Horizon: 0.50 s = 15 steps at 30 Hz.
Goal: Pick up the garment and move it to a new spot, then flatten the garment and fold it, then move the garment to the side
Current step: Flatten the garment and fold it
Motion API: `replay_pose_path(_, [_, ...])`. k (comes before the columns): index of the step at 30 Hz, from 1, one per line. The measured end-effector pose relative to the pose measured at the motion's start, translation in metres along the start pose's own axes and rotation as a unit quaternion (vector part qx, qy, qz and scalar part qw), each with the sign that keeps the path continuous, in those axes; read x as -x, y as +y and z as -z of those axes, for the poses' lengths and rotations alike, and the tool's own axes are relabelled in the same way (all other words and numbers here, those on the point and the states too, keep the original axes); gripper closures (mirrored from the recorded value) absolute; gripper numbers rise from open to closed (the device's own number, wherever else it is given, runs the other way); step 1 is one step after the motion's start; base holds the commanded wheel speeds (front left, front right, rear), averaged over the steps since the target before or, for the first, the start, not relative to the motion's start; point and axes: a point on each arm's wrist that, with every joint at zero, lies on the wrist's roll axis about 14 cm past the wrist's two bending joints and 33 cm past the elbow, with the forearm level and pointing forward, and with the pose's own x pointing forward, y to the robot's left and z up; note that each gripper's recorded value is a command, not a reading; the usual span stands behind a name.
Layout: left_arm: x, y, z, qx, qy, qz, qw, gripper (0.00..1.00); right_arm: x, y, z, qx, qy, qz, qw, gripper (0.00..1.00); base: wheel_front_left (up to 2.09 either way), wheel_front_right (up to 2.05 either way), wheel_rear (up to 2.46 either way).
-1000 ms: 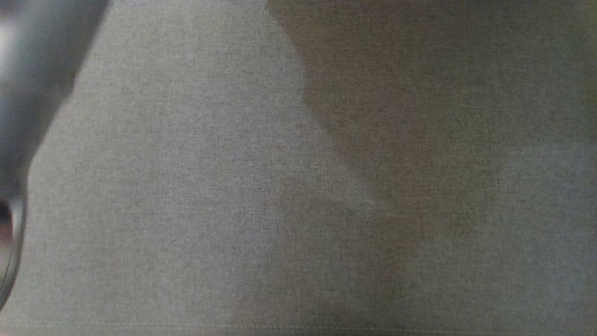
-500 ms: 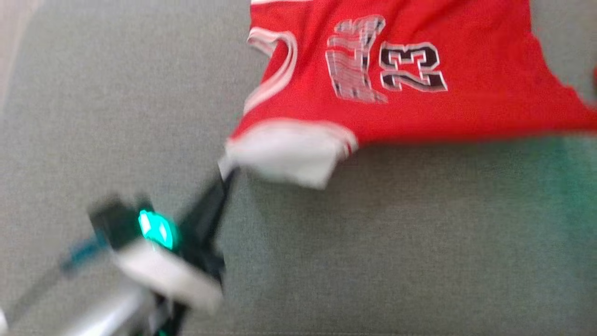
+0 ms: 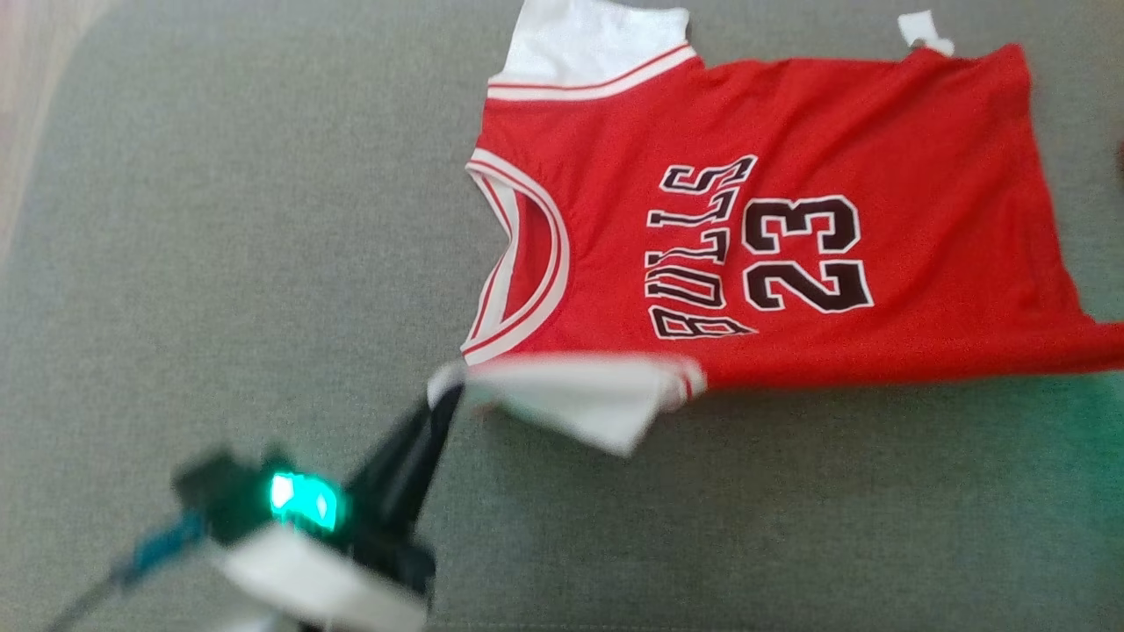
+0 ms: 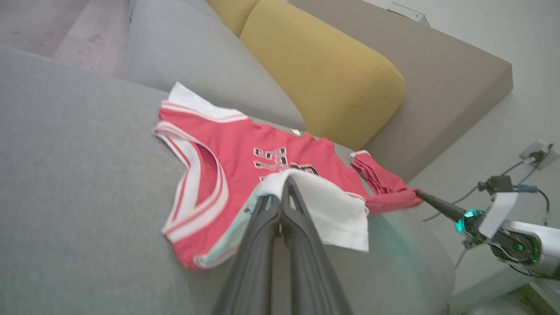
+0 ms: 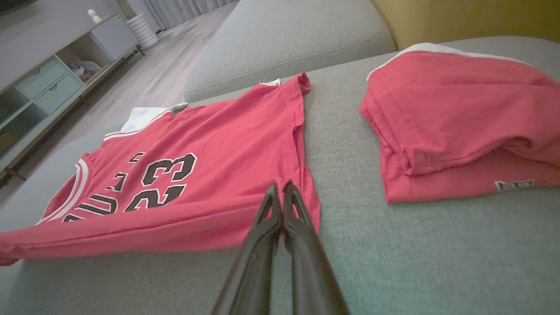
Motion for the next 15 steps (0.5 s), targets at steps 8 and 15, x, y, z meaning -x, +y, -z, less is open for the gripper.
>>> replay_pose_path(8, [-0.078, 0.032, -0.035, -0.014, -0.009, 0.015, 1.0, 1.0, -0.062, 0.014, -0.019, 0.016, 0.003, -0.021, 1.0, 1.0, 0.0, 0.0, 0.0])
replay_pose_path(15, [-0.119, 0.062, -0.037, -0.015, -0.004, -0.001, 1.0, 0.0, -0.096, 0.012, -0.021, 0.012, 0.001, -0.005, 1.0, 0.0, 0.0, 0.0, 0.0])
